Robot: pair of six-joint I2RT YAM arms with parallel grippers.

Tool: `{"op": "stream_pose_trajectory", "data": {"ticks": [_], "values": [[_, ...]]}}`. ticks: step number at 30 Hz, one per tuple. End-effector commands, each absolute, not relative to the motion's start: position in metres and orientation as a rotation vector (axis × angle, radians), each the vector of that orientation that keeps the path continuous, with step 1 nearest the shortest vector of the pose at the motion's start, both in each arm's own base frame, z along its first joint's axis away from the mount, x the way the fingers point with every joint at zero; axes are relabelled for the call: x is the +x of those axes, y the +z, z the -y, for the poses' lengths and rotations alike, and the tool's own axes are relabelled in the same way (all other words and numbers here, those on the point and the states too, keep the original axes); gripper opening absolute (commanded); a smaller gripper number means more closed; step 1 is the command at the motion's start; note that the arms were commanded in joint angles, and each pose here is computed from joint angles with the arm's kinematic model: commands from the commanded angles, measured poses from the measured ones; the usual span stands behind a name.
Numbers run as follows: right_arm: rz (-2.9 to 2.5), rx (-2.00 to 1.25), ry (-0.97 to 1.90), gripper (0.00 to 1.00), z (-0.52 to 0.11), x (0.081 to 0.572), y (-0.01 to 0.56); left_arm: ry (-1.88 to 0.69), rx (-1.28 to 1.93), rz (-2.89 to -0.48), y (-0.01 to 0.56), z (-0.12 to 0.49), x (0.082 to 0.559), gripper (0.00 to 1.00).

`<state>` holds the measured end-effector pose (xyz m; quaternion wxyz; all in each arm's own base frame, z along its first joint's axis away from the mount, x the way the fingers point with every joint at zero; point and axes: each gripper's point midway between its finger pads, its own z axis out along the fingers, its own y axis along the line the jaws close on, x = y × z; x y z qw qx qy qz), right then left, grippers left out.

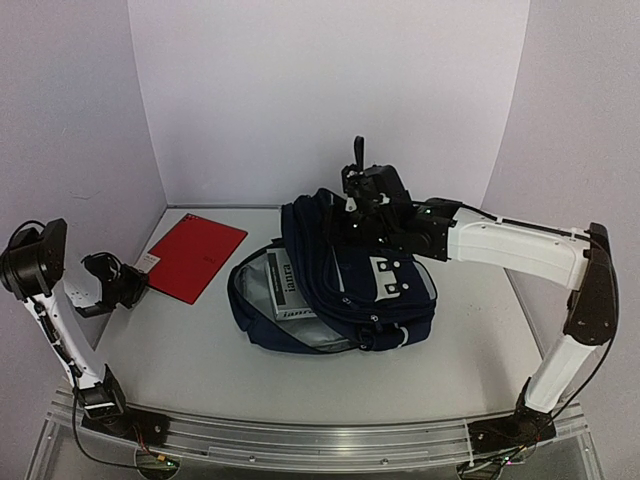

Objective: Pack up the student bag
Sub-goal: Pick up the files from the center of the board.

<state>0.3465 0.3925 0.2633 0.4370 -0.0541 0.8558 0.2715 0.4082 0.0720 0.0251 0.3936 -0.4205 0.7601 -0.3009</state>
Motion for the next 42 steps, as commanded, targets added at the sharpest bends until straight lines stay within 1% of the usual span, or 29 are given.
{"op": "stream_pose_trajectory", "data": {"ticks": [1,4,5,11,14,18,19,20,22,24,26,30,33,36,42], "values": [[-1.929,-0.07,0.762,0.0,-0.399,0.362,0.331,-0.777,-1.077,-1.764,0.051,-0.096,0.434,0.13],[-1.941,-0.065,0.743,0.0,-0.395,0.362,0.327,-0.785,-1.042,-1.724,0.064,-0.097,0.437,0.03],[-1.945,-0.063,0.737,0.0,-0.394,0.362,0.325,-0.787,-1.019,-1.71,0.071,-0.096,0.437,0.01],[-1.978,-0.062,0.71,0.0,-0.388,0.36,0.31,-0.815,-0.876,-1.655,0.119,-0.087,0.434,0.0],[-1.995,-0.059,0.685,0.0,-0.386,0.36,0.302,-0.825,-0.81,-1.621,0.155,-0.08,0.427,0.0],[-2.044,-0.088,0.646,0.0,-0.387,0.359,0.282,-0.832,-0.707,-1.645,0.199,-0.068,0.419,0.0],[-2.058,-0.097,0.64,0.01,-0.388,0.359,0.276,-0.839,-0.676,-1.655,0.211,-0.064,0.418,0.0],[-2.072,-0.105,0.638,0.07,-0.39,0.358,0.271,-0.847,-0.651,-1.659,0.223,-0.06,0.416,0.0],[-2.098,-0.116,0.637,0.24,-0.391,0.356,0.261,-0.849,-0.622,-1.649,0.248,-0.056,0.408,0.0],[-2.11,-0.121,0.648,0.44,-0.392,0.354,0.258,-0.848,-0.609,-1.631,0.271,-0.052,0.399,0.0],[-2.111,-0.121,0.659,0.6,-0.393,0.353,0.259,-0.864,-0.583,-1.605,0.296,-0.047,0.39,0.0],[-2.084,-0.123,0.683,0.82,-0.393,0.352,0.274,-0.977,-0.502,-1.572,0.341,-0.025,0.376,0.0],[-2.066,-0.152,0.721,0.92,-0.398,0.351,0.285,-1.051,-0.396,-1.575,0.37,-0.003,0.363,0.0],[-2.061,-0.202,0.781,0.97,-0.406,0.352,0.291,-1.113,-0.271,-1.58,0.394,0.021,0.349,0.0],[-2.002,-0.33,0.932,0.98,-0.413,0.346,0.318,-1.196,0.037,-1.588,0.442,0.069,0.313,0.0]]}}
